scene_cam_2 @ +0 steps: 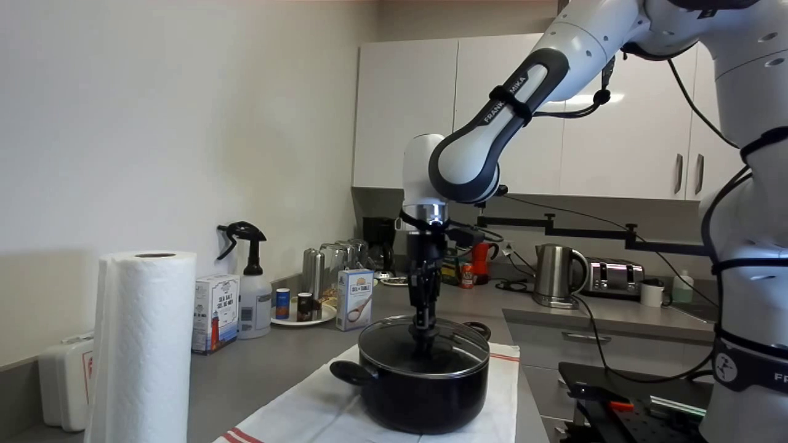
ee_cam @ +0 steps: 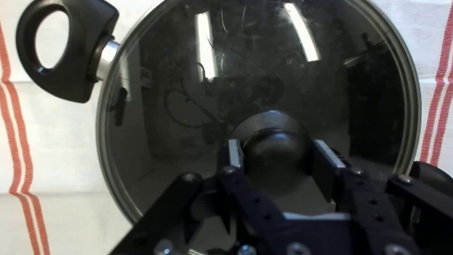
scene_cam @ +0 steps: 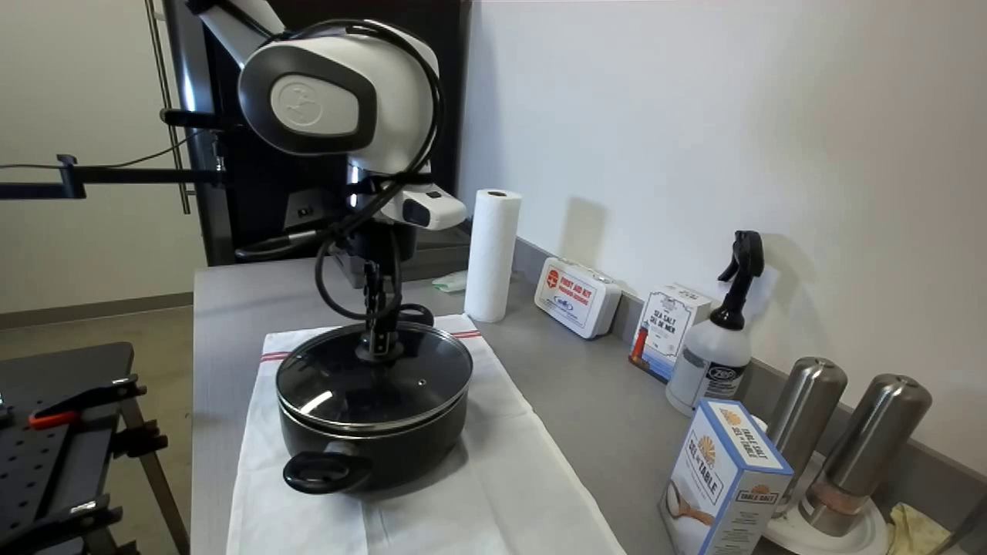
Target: Put the lid on the pot
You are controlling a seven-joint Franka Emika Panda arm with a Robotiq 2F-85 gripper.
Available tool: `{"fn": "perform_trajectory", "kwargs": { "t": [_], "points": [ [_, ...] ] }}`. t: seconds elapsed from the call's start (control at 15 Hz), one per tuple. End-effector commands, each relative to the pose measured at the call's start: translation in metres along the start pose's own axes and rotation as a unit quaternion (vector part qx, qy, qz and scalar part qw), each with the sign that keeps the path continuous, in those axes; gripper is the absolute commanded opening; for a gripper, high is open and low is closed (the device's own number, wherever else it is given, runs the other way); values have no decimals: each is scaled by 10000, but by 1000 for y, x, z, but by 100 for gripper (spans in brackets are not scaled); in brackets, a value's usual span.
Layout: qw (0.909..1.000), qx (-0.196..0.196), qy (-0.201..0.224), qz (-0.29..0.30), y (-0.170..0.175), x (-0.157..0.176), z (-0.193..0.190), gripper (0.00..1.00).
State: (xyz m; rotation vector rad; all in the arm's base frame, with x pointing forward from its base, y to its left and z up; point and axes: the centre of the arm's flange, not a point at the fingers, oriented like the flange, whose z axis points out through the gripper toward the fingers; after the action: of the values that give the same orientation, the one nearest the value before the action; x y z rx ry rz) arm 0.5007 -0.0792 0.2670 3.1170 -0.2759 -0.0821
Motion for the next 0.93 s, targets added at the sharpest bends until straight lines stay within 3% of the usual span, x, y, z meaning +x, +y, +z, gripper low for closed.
{"fn": "perform_trajectory", "kwargs": {
  "t": [0.0,0.87],
  "points": [
    [10000,3,37,-14,-7,10,-3,25],
    [9964,700,350,322,8,0,10,25]
  ]
}}
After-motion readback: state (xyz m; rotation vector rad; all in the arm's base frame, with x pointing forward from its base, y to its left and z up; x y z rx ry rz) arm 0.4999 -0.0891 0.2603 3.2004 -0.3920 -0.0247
